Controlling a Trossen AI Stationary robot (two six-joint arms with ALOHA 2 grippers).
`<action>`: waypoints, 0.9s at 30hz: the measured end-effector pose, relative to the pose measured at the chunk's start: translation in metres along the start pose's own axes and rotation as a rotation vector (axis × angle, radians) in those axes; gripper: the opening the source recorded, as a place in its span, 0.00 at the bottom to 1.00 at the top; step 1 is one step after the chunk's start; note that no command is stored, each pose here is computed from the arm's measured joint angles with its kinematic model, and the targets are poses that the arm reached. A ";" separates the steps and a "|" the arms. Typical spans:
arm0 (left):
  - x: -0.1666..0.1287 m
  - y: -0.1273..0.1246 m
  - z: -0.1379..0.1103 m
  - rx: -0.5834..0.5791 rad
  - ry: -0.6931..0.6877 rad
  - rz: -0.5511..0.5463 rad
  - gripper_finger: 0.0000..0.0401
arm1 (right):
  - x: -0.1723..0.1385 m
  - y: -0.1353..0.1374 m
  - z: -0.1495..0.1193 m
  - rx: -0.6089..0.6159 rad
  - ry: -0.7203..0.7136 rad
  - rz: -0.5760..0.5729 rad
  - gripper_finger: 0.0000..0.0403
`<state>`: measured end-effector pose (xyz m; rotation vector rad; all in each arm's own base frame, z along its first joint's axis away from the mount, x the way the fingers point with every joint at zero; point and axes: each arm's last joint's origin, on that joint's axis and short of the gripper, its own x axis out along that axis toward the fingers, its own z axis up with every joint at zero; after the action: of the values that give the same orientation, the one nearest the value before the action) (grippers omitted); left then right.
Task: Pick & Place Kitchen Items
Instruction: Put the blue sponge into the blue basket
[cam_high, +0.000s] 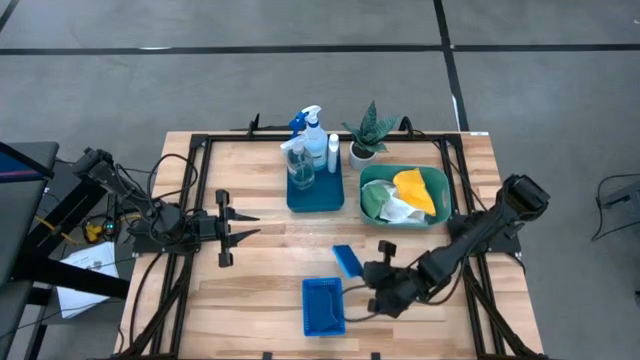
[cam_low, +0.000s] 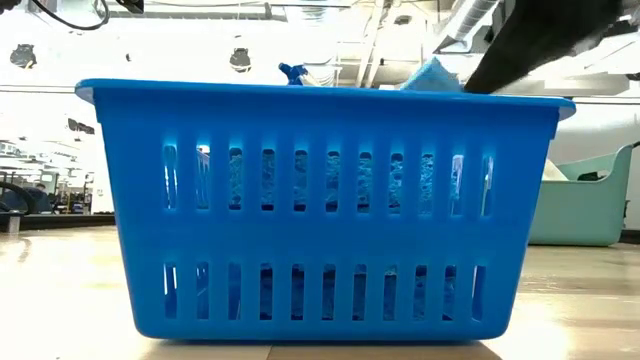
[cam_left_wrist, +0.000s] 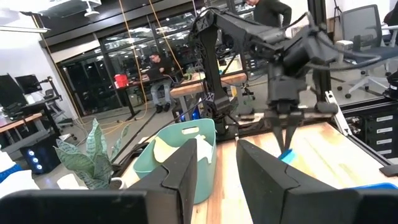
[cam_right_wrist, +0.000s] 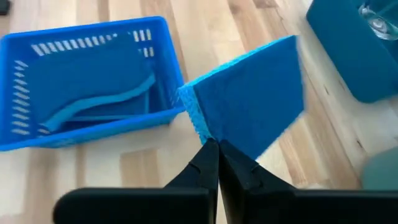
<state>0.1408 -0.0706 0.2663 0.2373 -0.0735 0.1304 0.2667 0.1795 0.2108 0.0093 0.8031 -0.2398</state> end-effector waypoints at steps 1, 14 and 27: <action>0.000 0.000 0.000 0.000 0.000 0.000 0.27 | -0.004 0.002 0.002 0.000 0.005 0.001 0.00; 0.000 0.001 0.004 0.079 -0.036 0.014 0.27 | -0.018 0.060 0.069 -0.084 0.147 -0.102 0.00; -0.004 0.012 0.025 0.239 -0.197 0.128 0.27 | -0.005 0.100 0.111 -0.012 0.228 -0.171 0.00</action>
<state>0.1342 -0.0659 0.2930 0.4845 -0.2704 0.2430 0.3633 0.2669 0.2834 -0.0445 1.0336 -0.4009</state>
